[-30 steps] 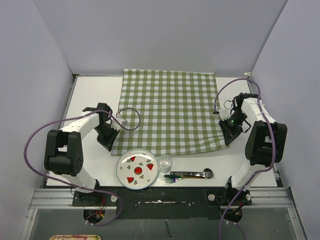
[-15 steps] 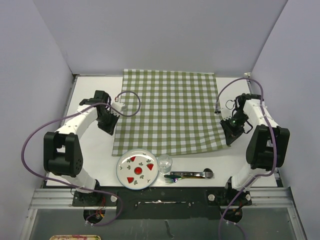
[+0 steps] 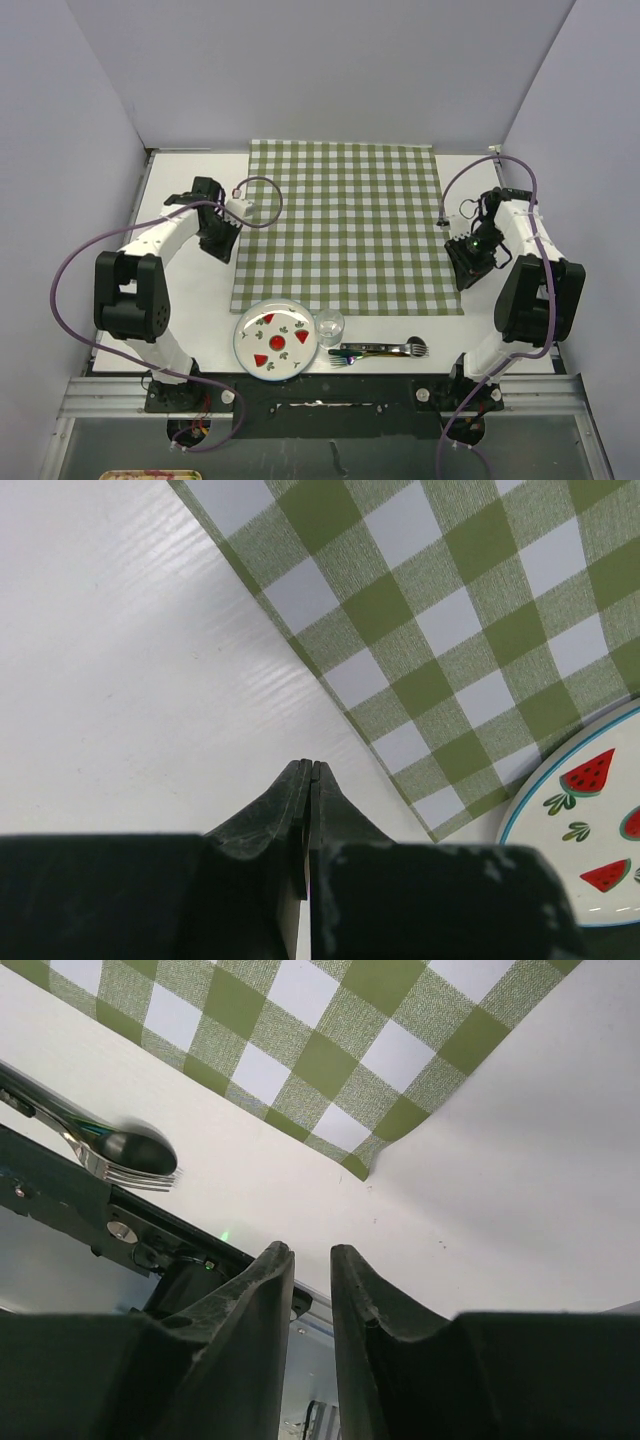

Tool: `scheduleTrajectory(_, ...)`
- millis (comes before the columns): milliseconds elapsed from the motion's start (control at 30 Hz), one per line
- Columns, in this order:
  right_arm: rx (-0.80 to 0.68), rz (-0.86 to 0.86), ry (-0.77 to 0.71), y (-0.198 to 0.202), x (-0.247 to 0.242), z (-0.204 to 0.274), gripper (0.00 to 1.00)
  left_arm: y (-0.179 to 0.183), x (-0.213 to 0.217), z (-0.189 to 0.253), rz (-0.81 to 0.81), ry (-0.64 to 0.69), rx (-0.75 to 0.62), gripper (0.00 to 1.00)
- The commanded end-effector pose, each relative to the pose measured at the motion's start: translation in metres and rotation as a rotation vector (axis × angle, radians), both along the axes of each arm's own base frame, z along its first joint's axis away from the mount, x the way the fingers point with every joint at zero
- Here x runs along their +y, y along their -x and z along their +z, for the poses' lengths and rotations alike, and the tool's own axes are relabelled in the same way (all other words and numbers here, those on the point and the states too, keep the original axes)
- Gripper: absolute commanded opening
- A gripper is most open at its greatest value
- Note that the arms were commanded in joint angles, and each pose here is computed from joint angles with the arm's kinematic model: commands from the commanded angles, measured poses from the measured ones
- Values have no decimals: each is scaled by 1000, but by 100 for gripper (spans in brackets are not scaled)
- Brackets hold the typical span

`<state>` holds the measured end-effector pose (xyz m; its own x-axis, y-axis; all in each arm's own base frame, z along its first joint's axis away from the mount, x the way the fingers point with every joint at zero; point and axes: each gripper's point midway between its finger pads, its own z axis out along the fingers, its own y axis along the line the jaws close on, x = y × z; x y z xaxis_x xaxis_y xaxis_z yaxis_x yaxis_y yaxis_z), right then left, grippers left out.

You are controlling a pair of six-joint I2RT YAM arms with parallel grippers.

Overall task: Set the dinner table for one person
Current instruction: Flatten out the napkin at the center of the board.

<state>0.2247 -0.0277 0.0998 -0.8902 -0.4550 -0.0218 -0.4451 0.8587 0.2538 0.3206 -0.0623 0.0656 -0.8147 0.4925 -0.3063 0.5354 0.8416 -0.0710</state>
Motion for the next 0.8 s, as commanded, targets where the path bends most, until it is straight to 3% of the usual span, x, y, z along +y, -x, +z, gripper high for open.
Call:
scheduleTrajectory(0, -31, -2, 3, 1, 0, 13, 24, -27, -6, 14, 5, 21, -77, 0)
scheduleTrajectory(400, -93, -18, -75, -15, 16, 13, 22, -47, -8, 17, 37, 65, -136, 0)
scheduleTrajectory(567, -255, -15, -172, -41, 35, 30, 23, -46, -29, 48, 63, 241, -162, 0)
scheduleTrajectory(767, -427, -9, -297, -60, 57, 41, 22, -7, -59, 68, -54, 438, -183, 5)
